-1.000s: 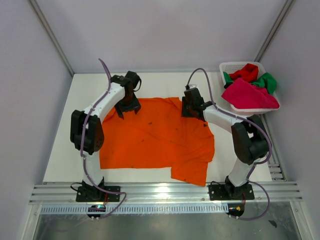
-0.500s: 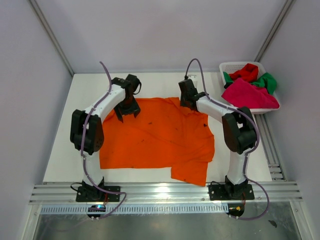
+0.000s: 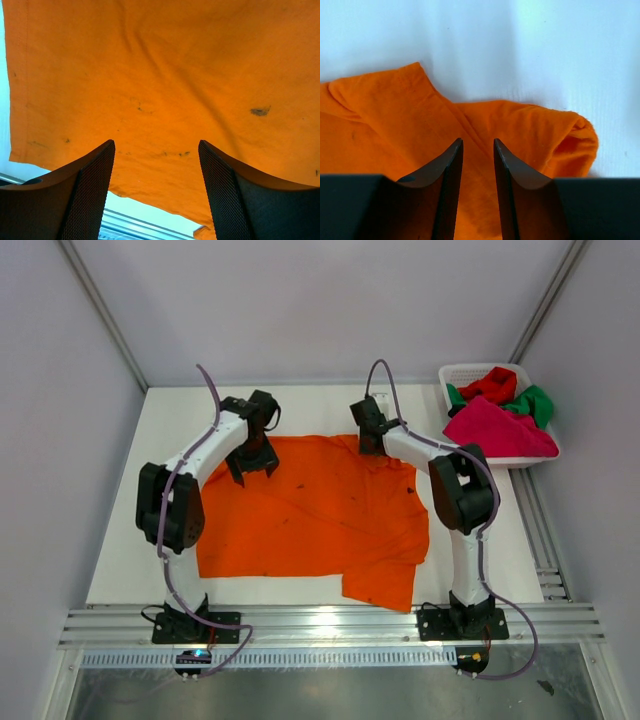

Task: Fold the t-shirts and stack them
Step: Flatten out the tshirt

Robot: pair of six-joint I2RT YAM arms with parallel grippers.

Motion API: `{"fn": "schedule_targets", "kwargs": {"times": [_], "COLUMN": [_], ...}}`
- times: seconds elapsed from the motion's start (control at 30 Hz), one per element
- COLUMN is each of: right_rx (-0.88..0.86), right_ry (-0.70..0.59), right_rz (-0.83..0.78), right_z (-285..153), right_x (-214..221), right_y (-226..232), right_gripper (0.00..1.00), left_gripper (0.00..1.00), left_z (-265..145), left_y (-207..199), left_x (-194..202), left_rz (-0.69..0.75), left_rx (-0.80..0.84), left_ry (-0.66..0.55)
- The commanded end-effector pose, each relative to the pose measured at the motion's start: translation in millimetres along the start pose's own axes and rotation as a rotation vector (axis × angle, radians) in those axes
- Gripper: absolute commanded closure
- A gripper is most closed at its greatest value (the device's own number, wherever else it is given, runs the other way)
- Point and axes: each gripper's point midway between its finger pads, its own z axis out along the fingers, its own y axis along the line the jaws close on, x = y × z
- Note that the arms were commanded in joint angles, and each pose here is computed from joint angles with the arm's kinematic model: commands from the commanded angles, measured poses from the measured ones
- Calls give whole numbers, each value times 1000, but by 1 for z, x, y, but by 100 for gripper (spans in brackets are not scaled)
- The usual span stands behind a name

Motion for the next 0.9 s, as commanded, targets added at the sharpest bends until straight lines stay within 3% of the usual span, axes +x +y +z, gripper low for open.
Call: {"fn": "schedule_targets", "kwargs": {"times": [0.0, 0.3, 0.87], "right_rx": [63, 85, 27], "right_ry": [-72, -14, 58], "right_rz": [22, 40, 45], "right_z": [-7, 0, -2], "right_x": [-30, -18, 5], "right_y": [-13, -33, -27], "right_gripper": [64, 65, 65], "left_gripper": [30, 30, 30], "left_z": [-12, -13, -10], "left_y": [2, 0, -5], "left_x": [-4, -4, -5], "left_rz": [-19, -22, -30], "left_rx": [26, 36, 45], "left_ry": [-32, -32, -28]}}
